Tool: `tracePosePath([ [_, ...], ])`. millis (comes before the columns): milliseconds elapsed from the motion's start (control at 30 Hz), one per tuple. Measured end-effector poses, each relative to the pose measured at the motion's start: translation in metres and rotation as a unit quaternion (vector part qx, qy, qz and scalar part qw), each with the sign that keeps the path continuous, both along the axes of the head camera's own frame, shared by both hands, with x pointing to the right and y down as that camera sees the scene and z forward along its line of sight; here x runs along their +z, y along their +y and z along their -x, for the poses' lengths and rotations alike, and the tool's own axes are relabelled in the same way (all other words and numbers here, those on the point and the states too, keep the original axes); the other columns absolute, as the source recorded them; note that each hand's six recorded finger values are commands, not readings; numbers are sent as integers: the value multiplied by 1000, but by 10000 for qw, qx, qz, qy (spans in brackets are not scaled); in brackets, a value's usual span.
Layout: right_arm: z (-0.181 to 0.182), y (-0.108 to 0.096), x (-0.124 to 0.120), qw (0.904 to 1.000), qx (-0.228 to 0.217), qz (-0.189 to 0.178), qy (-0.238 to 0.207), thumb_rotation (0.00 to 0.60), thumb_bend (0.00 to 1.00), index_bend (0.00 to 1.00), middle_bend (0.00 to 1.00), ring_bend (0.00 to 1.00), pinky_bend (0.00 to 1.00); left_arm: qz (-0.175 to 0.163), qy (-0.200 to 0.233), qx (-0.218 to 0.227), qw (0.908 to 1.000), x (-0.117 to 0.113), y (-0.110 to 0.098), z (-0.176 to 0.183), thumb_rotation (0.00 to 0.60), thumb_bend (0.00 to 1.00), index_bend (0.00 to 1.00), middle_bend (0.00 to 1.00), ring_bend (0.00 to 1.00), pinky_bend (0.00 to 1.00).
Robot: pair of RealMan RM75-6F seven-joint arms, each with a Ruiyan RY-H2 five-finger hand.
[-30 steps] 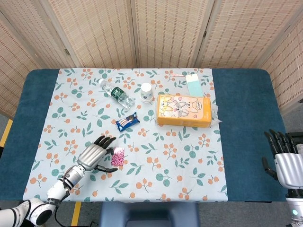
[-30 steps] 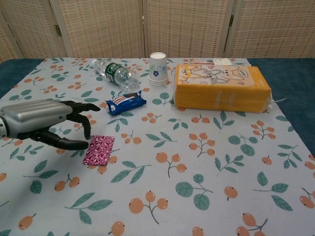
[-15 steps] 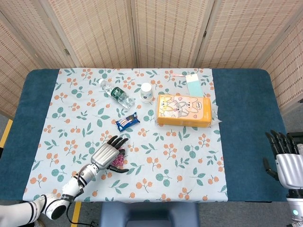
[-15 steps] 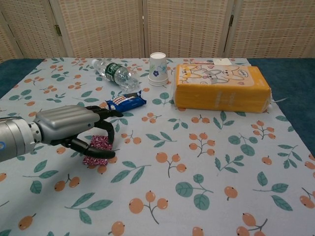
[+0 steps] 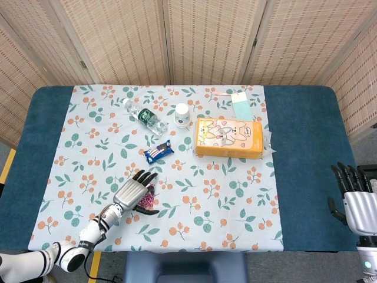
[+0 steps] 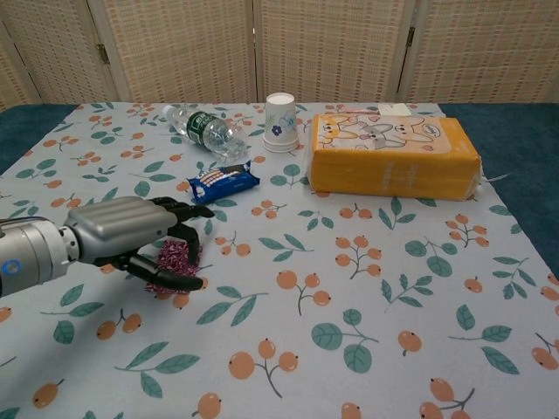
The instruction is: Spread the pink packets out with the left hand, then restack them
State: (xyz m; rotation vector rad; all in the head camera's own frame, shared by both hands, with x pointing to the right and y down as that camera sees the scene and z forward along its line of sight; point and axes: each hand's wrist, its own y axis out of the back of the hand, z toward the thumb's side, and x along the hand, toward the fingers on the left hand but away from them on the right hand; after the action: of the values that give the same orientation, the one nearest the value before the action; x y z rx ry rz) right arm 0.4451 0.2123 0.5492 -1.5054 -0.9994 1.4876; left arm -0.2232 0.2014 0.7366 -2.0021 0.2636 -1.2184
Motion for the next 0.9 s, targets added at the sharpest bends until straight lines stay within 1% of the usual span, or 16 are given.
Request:
tracePosePath([
  [533, 2, -1, -2, 10000, -2, -24, 11, 600, 481, 0, 71, 22, 0, -74, -274, -25, 9996, -5, 0, 36, 100, 118, 391, 0, 0, 0],
  [700, 2, 1, -4, 10000, 5, -49, 6, 600, 481, 0, 71, 22, 0, -139, -358, -85, 9992, -11, -3, 51, 103, 119, 392, 0, 0, 0],
  [800, 1, 2, -4, 10000, 23, -54, 0, 600, 482, 0, 71, 23, 0, -174, -285, -120, 9994, -18, -4, 51, 104, 119, 392, 0, 0, 0],
  [900, -1, 2, -3, 10000, 37, -47, -3, 600, 481, 0, 71, 22, 0, -209, -119, -123, 9996, -25, -5, 41, 104, 119, 392, 0, 0, 0],
])
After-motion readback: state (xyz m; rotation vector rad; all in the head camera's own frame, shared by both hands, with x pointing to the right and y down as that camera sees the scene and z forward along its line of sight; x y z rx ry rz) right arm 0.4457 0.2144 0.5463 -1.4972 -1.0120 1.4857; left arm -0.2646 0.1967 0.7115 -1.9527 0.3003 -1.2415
